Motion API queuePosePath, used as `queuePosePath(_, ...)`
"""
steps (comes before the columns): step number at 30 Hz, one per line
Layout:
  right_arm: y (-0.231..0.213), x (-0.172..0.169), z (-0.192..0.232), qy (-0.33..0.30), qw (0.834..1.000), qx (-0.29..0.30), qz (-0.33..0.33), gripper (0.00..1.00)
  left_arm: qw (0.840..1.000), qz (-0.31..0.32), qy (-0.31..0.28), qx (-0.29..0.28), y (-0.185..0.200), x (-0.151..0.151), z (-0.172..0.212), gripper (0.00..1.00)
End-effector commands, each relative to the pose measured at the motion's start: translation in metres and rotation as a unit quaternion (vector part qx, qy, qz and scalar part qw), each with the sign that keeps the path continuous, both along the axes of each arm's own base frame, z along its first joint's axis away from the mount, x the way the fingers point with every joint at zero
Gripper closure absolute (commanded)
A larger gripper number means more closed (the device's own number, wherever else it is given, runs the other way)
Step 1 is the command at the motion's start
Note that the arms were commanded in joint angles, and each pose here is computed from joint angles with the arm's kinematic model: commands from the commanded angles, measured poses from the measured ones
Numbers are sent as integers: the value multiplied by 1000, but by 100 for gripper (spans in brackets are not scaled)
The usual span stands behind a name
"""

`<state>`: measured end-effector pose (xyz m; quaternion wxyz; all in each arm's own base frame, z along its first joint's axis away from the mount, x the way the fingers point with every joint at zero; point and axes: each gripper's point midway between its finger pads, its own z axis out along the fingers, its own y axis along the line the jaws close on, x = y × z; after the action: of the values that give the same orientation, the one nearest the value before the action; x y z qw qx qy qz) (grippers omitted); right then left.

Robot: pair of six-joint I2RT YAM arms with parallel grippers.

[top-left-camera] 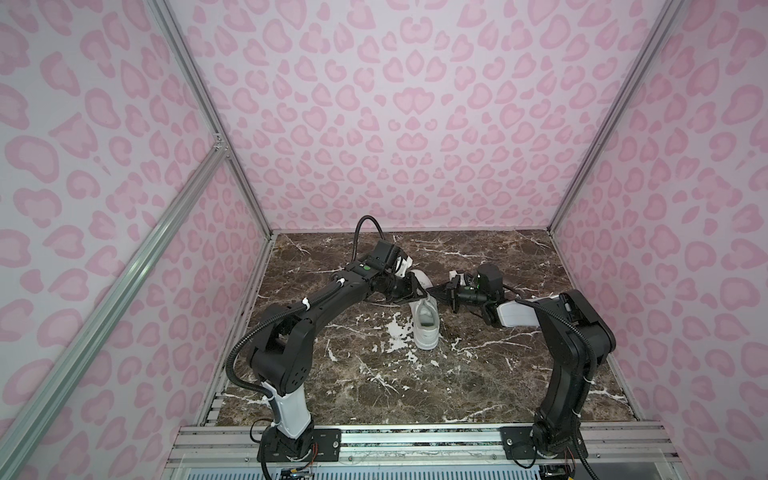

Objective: Tie the shoes

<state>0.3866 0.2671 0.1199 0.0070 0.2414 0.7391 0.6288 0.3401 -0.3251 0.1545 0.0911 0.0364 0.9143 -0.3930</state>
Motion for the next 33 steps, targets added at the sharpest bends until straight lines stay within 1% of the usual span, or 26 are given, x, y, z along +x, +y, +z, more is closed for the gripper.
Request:
queuePosePath(1,2,0,7,-16,1000,16,2,97,1000,-3,-7,-8,-4,4,1,67)
queuePosePath(33,0,-9,14,-19,999,27,12,97,1000,5,-4,-18,-15,15,-16,69)
